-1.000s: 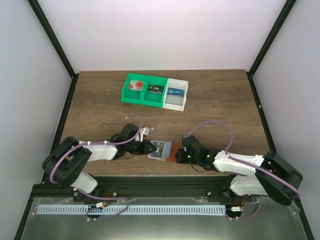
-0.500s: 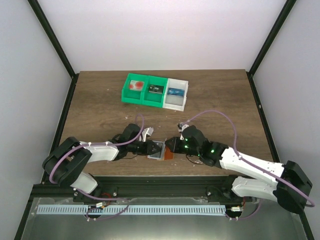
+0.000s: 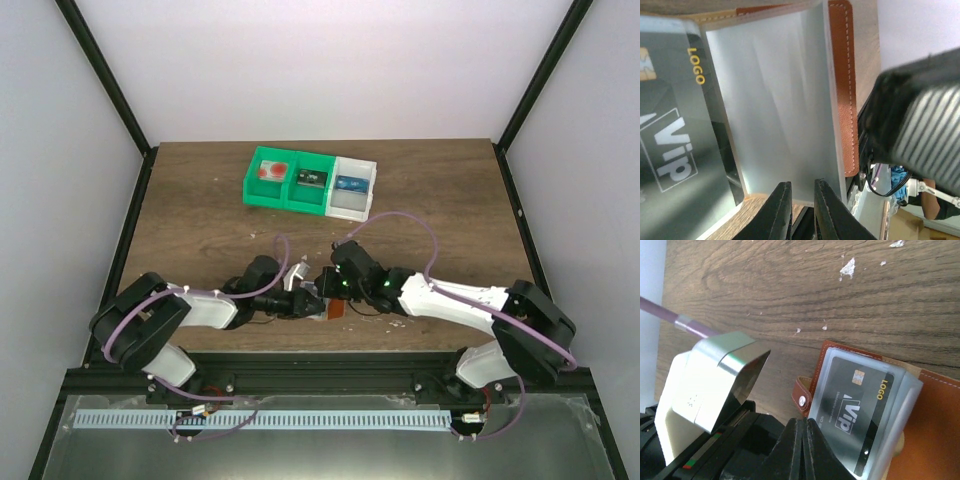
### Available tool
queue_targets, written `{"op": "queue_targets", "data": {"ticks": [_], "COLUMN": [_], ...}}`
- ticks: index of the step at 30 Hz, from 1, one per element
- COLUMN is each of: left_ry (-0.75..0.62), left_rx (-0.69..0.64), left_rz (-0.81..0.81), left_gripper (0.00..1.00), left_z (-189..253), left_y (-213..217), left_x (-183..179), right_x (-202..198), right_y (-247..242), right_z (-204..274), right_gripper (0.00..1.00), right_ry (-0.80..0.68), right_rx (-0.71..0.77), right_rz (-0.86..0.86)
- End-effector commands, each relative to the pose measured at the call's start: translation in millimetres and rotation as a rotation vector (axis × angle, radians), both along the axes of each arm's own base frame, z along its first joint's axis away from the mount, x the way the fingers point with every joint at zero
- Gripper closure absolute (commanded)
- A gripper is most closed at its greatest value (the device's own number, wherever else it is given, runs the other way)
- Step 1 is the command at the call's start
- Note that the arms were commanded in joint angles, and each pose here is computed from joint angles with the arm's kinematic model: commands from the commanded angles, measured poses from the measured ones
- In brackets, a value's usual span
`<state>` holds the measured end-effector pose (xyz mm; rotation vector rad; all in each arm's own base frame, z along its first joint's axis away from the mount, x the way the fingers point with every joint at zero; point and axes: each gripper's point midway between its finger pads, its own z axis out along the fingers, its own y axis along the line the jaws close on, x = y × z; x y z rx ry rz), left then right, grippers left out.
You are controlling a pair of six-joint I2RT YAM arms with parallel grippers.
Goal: Take the credit cards out of the card holder
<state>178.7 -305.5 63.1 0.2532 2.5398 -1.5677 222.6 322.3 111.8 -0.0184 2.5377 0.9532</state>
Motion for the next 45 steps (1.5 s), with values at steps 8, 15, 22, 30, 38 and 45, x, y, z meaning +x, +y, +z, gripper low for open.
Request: {"op": "queue_targets", "data": {"ticks": [8, 15, 22, 30, 38, 45], "left_ry": [0.005, -0.105, -0.096, -0.079, -0.048, -0.023], "left_rx": [-0.001, 0.152, 0.192, 0.233, 0.221, 0.197], "left_rz": [0.034, 0.1, 0.132, 0.101, 0.089, 0.074], "left_gripper": [0.84, 0.83, 0.83, 0.92, 0.93, 0.94], "left_z": [-4.7, -9.7, -25.5, -43.2, -51.6, -55.3], "left_y": [8.8, 26.3, 39.1, 44.7, 49.2, 50.2], "left_x": [-7.0, 17.2, 24.9, 18.2, 5.3, -3.7], "right_x": [2.0, -13.1, -17.9, -20.6, -17.0, -16.7], "right_y": [-26.7, -43.2, -42.2, -28.7, -24.7, -22.7], "right_z": [-40.3, -61.8, -61.3, -51.4, -62.1, -72.1], "right_gripper": [0.99, 0.98, 0.86, 0.8, 0.81, 0.82], "right_ry": [0.05, 0.069, 0.013, -0.001, 0.041, 0.073], "right_rx": [-0.122, -0.132, -0.049, 0.103, 0.143, 0.151], "right_rz": [-0.087, -0.039, 0.001, 0.069, 0.074, 0.06]}}
